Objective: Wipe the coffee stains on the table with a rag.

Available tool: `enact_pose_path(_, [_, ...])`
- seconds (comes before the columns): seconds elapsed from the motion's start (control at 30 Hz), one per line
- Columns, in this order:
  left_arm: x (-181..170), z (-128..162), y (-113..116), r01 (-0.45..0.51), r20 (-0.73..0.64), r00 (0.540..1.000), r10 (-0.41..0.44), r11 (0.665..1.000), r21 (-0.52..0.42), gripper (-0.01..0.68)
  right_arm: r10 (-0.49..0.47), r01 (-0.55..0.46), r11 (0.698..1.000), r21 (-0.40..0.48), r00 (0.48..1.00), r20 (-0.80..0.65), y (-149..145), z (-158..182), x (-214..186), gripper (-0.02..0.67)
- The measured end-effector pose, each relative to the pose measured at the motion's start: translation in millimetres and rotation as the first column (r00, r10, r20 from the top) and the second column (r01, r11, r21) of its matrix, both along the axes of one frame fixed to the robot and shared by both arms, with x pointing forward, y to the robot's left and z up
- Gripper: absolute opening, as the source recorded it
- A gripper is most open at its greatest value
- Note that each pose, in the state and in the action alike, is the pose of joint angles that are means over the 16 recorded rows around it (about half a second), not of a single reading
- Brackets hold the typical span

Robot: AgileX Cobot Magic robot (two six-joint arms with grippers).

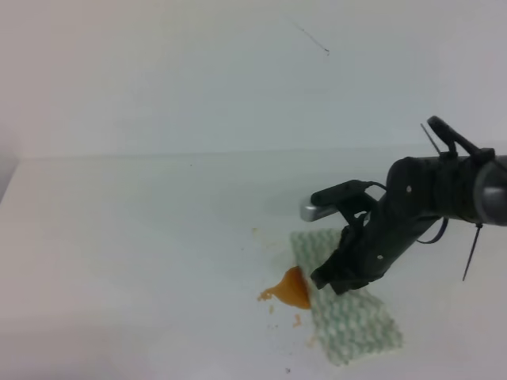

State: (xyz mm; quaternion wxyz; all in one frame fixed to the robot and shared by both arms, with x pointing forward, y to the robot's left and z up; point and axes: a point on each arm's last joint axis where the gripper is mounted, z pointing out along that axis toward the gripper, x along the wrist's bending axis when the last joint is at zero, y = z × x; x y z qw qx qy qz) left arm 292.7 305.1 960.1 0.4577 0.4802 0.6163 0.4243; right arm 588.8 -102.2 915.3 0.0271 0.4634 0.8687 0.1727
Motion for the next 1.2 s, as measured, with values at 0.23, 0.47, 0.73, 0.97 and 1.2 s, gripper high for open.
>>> enact_pose_path(0.23, [0, 0, 0, 0.0, 0.0, 1.0, 0.0, 1.0, 0.0, -0.003, 0.037, -0.04, 0.997, 0.063, 0.998, 0.052, 31, 15, -1, -0.001])
enact_pose_path(0.47, [0, 0, 0, 0.0, 0.0, 1.0, 0.0, 1.0, 0.0, -0.003, 0.032, -0.036, 0.994, 0.104, 0.999, 0.042, 47, 13, -3, -0.001])
enact_pose_path(0.73, [0, 0, 0, 0.0, 0.0, 1.0, 0.0, 1.0, 0.0, -0.003, 0.023, -0.022, 0.996, 0.083, 1.0, -0.008, 49, -7, -4, 0.0])
enact_pose_path(0.97, [0, 0, 0, 0.0, 0.0, 1.0, 0.0, 1.0, 0.0, -0.003, 0.024, -0.025, 0.999, 0.048, 1.0, 0.013, 46, -5, -2, 0.0])
enact_pose_path(1.2, [0, 0, 0, 0.0, 0.0, 1.0, 0.0, 1.0, 0.0, -0.003, 0.032, -0.041, 0.995, 0.096, 0.995, 0.097, 46, 24, -2, 0.0])
